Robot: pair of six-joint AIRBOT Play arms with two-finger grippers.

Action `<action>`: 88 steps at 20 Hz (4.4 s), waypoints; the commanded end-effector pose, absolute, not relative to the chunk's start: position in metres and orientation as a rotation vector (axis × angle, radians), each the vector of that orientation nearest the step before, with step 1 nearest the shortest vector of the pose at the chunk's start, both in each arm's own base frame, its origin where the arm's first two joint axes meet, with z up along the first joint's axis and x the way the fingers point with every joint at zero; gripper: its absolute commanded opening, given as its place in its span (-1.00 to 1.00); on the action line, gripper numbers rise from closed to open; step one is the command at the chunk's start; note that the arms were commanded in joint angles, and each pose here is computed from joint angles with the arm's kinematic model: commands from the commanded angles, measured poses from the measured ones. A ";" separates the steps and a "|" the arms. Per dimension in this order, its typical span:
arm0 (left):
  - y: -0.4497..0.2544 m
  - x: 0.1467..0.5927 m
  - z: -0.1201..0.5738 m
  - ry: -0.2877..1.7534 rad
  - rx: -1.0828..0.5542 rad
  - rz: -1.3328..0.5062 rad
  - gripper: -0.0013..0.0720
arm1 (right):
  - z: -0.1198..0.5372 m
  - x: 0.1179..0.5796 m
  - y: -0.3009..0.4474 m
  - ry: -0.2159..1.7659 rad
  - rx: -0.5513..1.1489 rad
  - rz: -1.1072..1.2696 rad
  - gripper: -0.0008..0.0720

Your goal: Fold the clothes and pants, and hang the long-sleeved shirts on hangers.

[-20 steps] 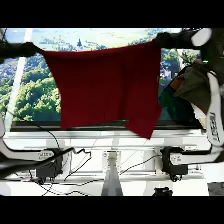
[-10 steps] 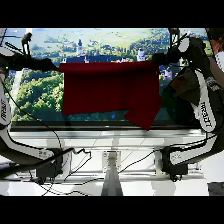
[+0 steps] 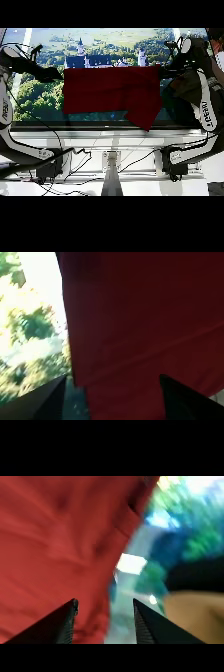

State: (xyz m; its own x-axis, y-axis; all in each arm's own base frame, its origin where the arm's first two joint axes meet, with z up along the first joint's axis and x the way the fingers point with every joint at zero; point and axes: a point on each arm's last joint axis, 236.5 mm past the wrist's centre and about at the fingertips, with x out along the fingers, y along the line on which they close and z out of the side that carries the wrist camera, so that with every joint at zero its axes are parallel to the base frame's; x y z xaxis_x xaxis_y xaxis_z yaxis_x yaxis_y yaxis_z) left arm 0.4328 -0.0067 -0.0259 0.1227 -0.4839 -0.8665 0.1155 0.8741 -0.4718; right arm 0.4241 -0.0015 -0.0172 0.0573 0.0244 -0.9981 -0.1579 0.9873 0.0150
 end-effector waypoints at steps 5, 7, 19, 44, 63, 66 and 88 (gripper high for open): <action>0.050 0.387 0.033 1.250 -0.388 -0.283 0.67 | -0.009 0.317 -0.008 1.576 0.100 0.177 0.07; 0.054 0.357 0.013 1.267 -0.436 -0.238 0.66 | -0.022 0.284 0.001 1.560 0.128 0.174 0.07; -0.032 0.265 -0.118 1.422 -0.757 -0.337 0.63 | -0.053 0.281 0.005 1.332 0.244 0.040 0.08; -0.052 0.280 -0.100 1.365 -0.857 -0.480 -0.91 | -0.111 0.244 0.064 1.350 0.647 0.051 -0.92; 0.010 0.376 0.048 0.908 -0.573 -0.308 -0.91 | 0.049 0.347 0.120 0.833 0.577 0.272 -0.93; 0.018 0.391 0.007 0.965 -0.632 -0.266 -0.91 | 0.023 0.397 0.132 0.836 0.561 0.234 -0.92; 0.095 0.309 -0.086 1.299 -0.730 -0.131 0.97 | -0.051 0.459 0.140 1.086 0.325 0.285 0.63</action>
